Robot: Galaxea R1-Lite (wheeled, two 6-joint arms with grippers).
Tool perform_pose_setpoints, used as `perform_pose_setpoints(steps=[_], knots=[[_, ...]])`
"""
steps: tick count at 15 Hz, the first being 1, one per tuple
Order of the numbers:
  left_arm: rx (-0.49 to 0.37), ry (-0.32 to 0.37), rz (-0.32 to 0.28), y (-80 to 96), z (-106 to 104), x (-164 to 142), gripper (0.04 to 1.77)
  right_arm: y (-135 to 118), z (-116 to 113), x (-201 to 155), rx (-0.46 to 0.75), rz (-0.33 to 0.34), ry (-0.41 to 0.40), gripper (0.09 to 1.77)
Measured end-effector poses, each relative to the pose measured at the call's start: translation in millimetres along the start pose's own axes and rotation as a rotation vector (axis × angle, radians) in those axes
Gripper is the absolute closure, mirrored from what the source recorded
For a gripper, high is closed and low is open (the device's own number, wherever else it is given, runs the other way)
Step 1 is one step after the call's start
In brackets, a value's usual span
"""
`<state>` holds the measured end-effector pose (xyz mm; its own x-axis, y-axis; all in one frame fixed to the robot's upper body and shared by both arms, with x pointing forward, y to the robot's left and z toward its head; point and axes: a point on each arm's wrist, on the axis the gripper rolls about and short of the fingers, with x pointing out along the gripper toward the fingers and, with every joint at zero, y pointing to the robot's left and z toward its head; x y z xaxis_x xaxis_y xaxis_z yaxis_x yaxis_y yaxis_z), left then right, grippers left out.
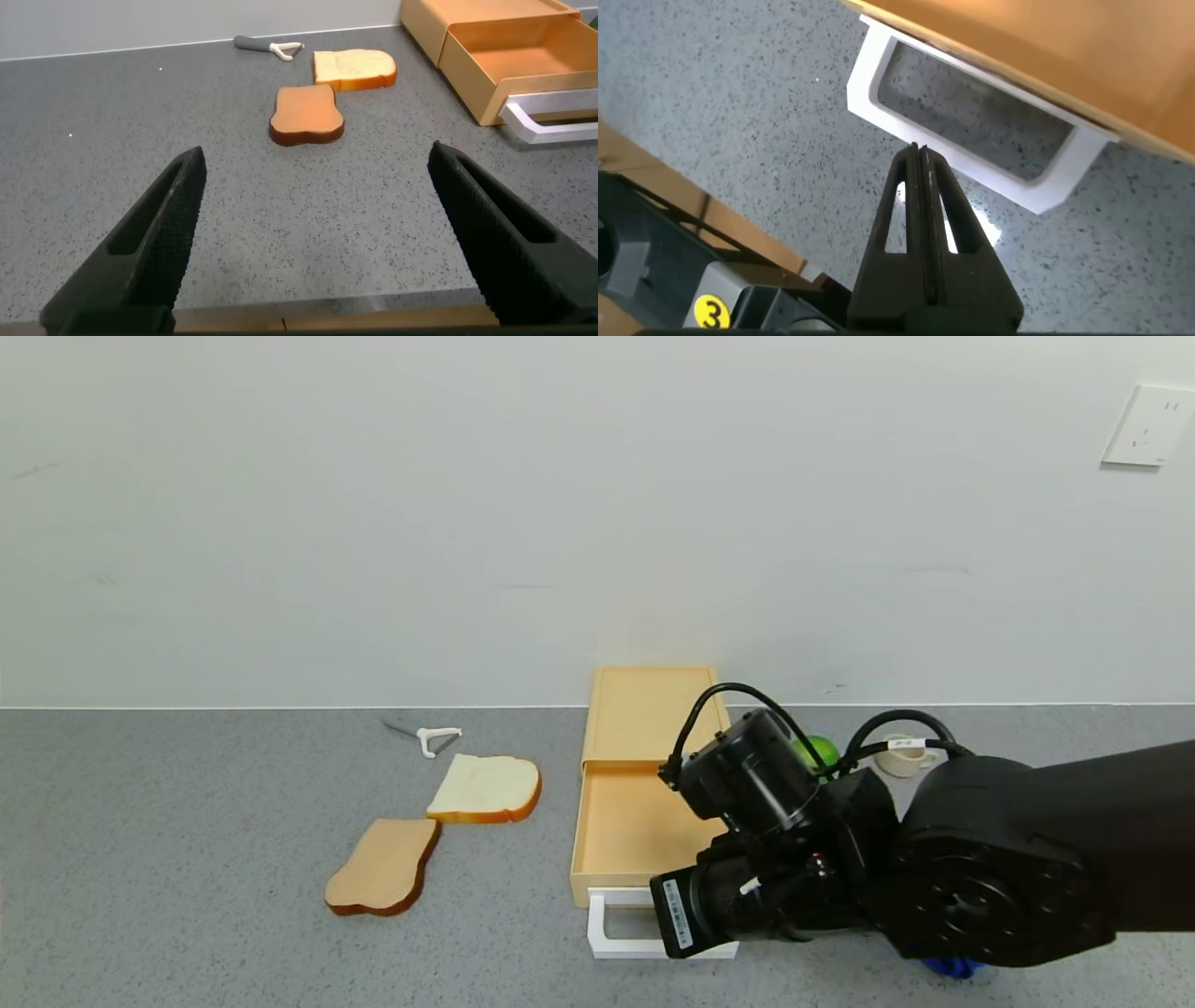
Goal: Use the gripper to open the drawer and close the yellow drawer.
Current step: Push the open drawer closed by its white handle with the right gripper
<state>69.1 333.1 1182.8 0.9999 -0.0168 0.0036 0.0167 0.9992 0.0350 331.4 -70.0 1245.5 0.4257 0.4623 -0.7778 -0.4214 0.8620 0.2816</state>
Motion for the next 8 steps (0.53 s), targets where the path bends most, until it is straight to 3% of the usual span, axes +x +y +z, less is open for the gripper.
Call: perform_pose_setpoints(steps=[8], knots=[[0.000,0.000,0.000,0.0,0.0,0.0,0.09,18.8,-5.5,37.2,-0.004,-0.070,0.010,1.74]])
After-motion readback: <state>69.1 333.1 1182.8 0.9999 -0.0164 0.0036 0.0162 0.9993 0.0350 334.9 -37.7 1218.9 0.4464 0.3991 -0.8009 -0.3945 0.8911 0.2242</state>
